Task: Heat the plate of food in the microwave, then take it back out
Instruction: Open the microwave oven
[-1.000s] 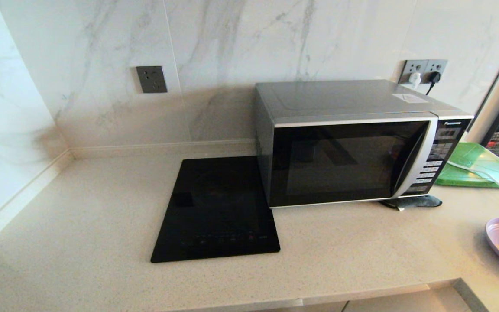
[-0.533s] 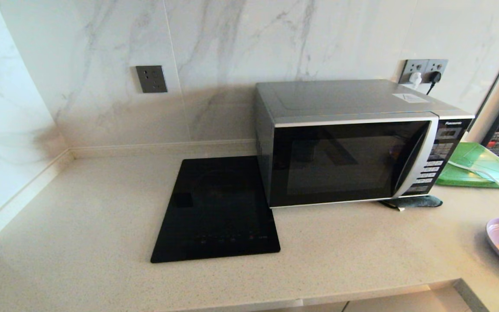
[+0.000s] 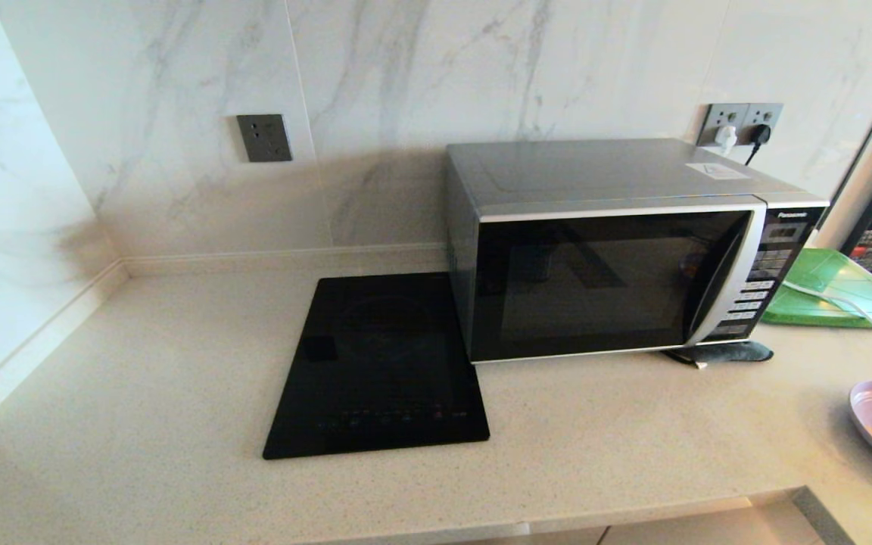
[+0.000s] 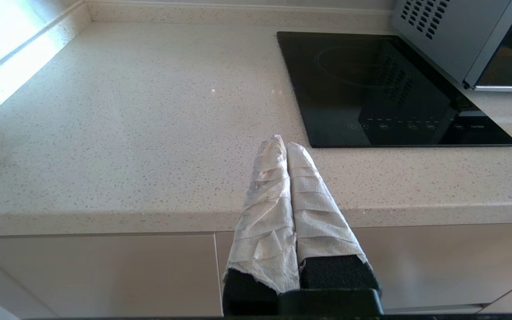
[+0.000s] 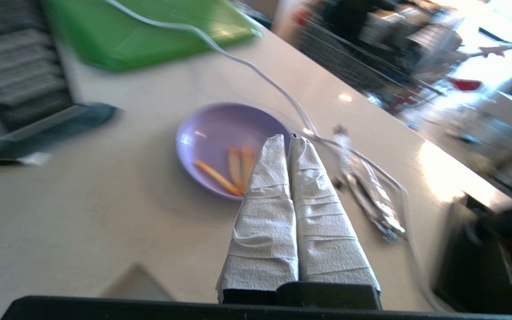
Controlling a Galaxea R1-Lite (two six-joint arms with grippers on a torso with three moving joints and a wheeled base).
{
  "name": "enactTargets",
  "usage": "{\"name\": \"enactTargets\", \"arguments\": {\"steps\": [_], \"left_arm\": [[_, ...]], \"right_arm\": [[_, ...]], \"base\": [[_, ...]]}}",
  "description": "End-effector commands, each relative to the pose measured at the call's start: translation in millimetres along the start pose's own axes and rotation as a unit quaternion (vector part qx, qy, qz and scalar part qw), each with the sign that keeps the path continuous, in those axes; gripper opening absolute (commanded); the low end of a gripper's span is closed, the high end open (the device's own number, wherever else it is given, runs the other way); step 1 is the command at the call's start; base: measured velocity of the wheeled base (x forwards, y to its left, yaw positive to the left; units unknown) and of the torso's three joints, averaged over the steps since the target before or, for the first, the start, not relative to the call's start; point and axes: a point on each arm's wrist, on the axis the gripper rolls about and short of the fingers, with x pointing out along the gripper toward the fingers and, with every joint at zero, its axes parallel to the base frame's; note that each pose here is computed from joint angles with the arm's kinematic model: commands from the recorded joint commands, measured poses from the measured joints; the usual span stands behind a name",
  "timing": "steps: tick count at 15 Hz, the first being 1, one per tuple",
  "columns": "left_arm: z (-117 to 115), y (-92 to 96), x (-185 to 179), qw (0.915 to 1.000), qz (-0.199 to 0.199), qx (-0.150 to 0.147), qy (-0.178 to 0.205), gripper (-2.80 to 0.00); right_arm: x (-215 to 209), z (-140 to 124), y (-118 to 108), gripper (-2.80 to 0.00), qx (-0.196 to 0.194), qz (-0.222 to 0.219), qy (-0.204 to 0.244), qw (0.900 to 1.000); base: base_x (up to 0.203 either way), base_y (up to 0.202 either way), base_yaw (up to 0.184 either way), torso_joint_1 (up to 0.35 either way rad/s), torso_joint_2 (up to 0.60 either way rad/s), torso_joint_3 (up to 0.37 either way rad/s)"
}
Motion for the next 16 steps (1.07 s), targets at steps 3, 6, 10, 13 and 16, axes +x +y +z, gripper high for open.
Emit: {"name": "enactTargets", "arguments": {"steps": [3,6,10,13,16], "left_arm": [[0.0,0.0,0.0,1.0,0.001,0.0,0.0,-2.8],[0.0,0.0,0.0,1.0,0.001,0.0,0.0,-2.8],[0.0,0.0,0.0,1.0,0.0,0.0,0.0,-2.8],[0.0,0.0,0.0,1.0,0.0,0.0,0.0,-2.8],[0.0,0.0,0.0,1.0,0.0,0.0,0.0,-2.8]], "right_arm": [[19.4,0.0,25.1,-2.8,0.025,-0.048,-0.02,0.998],[22.9,1.9,46.2,-2.8,0.03,-0.072,-0.033,0.996],[11.0,-11.4,76.2,-2.8,-0.024,-0.103,-0.028,0.994],[11.5,-14.3,97.7,-2.8,-0.048,-0.135,-0.027,0.989],[14.6,-12.2,115.8,-2.8,-0.058,-0.158,-0.028,0.985]], "base": [[0.0,0.0,0.0,0.0,0.0,0.0],[0.0,0.0,0.0,0.0,0.0,0.0],[0.0,0.0,0.0,0.0,0.0,0.0],[0.0,0.0,0.0,0.0,0.0,0.0],[0.0,0.0,0.0,0.0,0.0,0.0]]}}
